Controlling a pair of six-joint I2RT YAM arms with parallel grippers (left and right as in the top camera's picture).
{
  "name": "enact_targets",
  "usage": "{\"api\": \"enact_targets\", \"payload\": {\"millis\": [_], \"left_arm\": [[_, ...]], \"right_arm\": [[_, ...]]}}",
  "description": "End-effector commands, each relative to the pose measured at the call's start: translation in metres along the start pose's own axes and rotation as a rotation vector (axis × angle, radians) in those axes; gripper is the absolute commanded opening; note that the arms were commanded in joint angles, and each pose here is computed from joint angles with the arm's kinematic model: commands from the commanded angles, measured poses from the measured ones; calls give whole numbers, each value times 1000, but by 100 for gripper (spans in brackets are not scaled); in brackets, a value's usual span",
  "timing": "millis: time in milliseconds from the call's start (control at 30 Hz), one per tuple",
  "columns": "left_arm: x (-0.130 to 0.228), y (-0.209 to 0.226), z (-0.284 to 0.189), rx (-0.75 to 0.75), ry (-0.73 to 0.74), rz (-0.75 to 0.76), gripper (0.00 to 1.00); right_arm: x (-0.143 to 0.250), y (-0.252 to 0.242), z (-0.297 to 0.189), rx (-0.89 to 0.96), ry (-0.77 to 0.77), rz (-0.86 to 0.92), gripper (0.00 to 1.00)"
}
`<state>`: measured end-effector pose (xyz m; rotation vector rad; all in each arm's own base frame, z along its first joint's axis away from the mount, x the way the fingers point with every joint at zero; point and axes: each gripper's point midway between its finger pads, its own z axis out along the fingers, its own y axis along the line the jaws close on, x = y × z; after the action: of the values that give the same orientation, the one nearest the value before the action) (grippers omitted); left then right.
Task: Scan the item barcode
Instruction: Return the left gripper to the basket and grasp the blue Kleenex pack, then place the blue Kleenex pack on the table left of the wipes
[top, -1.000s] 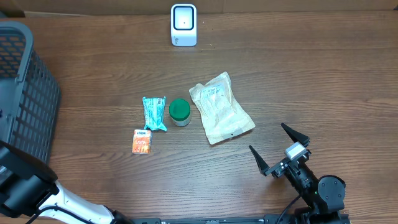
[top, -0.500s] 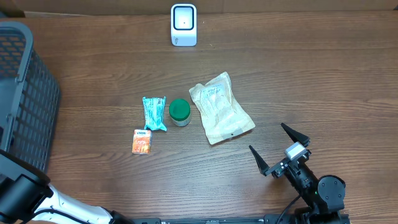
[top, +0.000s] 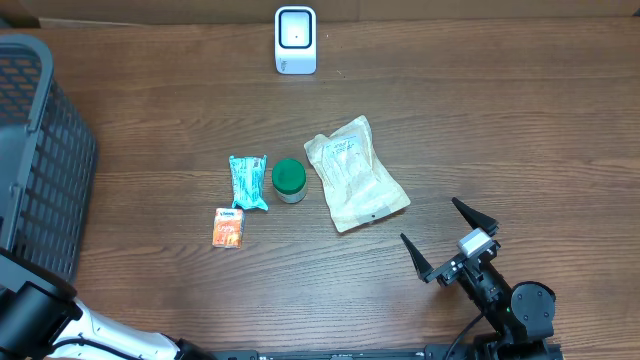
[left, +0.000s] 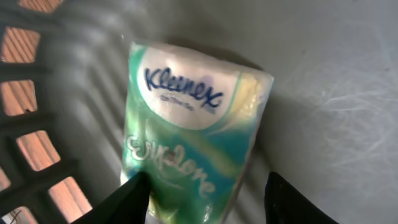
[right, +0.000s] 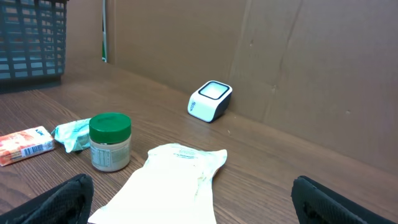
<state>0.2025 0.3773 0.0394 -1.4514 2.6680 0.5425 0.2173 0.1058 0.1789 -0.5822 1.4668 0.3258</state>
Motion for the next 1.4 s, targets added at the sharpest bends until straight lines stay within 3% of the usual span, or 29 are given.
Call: {"api": "enact_targets", "payload": {"millis": [0, 33, 100, 133, 367, 500, 700, 900, 1033, 1133, 1367], "left_arm": [[15, 0, 16, -12, 36, -5, 43], [16, -1, 18, -12, 38, -4, 38], [18, -1, 19, -12, 39, -3, 10], [17, -1, 19, -12, 39, 1, 4], [9, -1, 0, -6, 47, -27, 4], [-14, -9, -39, 47, 16, -59, 4], [-61, -17, -142, 122, -164, -110, 4], [-79, -52, -277, 361, -435, -85, 4], [-52, -81, -353, 483, -547, 10, 4], [-1, -114, -400, 562, -573, 146, 4], [101, -191, -410, 624, -401, 460, 4]], "right_arm": [[2, 2, 0, -7, -4, 3, 100], [2, 2, 0, -7, -4, 3, 100], [2, 2, 0, -7, -4, 3, 100], [2, 2, 0, -7, -4, 3, 100], [2, 2, 0, -7, -4, 3, 100], [2, 2, 0, -7, -4, 3, 100], [2, 2, 0, -7, -4, 3, 100], [2, 2, 0, -7, -4, 3, 100], [2, 2, 0, -7, -4, 3, 100], [2, 2, 0, -7, -4, 3, 100], [2, 2, 0, -7, -4, 3, 100]]}}
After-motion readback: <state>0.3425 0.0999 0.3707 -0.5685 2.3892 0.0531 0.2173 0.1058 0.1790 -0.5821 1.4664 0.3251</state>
